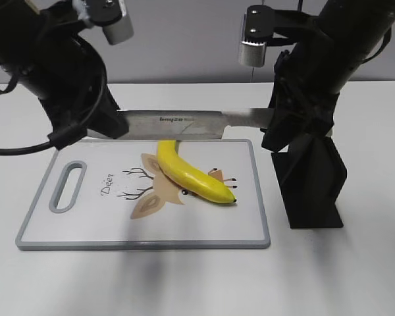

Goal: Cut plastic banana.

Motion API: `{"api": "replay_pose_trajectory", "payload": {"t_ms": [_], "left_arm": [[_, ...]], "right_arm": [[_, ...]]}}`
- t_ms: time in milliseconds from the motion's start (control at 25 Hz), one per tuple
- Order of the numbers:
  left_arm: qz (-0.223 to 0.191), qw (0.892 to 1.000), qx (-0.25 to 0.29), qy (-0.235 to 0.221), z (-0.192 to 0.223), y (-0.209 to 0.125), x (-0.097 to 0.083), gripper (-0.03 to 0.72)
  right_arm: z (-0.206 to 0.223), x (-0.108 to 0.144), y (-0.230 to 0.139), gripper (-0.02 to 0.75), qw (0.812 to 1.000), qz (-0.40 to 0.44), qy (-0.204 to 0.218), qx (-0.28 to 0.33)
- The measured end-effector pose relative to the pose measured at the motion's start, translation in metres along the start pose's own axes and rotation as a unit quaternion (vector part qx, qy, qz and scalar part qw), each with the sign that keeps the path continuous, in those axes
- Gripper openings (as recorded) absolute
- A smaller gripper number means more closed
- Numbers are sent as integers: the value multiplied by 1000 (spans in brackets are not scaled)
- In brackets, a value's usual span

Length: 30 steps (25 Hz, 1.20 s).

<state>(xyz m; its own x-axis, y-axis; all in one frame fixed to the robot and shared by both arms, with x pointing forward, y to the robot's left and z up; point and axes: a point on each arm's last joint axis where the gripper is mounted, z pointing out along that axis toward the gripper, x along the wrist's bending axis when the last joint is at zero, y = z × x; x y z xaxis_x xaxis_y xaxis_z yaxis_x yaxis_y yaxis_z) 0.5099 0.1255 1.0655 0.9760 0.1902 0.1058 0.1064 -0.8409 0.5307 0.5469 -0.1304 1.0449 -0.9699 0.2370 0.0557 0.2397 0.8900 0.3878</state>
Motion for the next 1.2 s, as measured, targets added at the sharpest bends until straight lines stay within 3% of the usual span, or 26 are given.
{"api": "replay_pose_trajectory", "payload": {"t_ms": [120, 240, 320, 640, 840, 1040, 1200], "left_arm": [[-11, 1000, -10, 24, -2, 1, 5, 247], [-35, 998, -18, 42, -4, 0, 9, 523], [-49, 997, -26, 56, -5, 2, 12, 635], [-108, 977, -100, 153, -38, 12, 19, 649], [-186, 957, -121, 187, -64, -2, 27, 629], [-248, 938, -118, 214, -93, -20, 28, 613], [-280, 929, -79, 230, -108, -32, 22, 601]], "right_arm": [[0, -1, -2, 201, 1000, -1, 0, 8], [-1, -3, -6, 177, 1000, 5, -8, 20], [-1, -4, -7, 177, 1000, 8, -13, 23], [-4, -4, -8, 177, 998, 62, -20, 23], [-23, 4, -6, 177, 993, 115, -41, 4], [-40, 12, -5, 177, 982, 178, -57, -15], [-53, 20, -6, 177, 971, 224, -69, -35]]}}
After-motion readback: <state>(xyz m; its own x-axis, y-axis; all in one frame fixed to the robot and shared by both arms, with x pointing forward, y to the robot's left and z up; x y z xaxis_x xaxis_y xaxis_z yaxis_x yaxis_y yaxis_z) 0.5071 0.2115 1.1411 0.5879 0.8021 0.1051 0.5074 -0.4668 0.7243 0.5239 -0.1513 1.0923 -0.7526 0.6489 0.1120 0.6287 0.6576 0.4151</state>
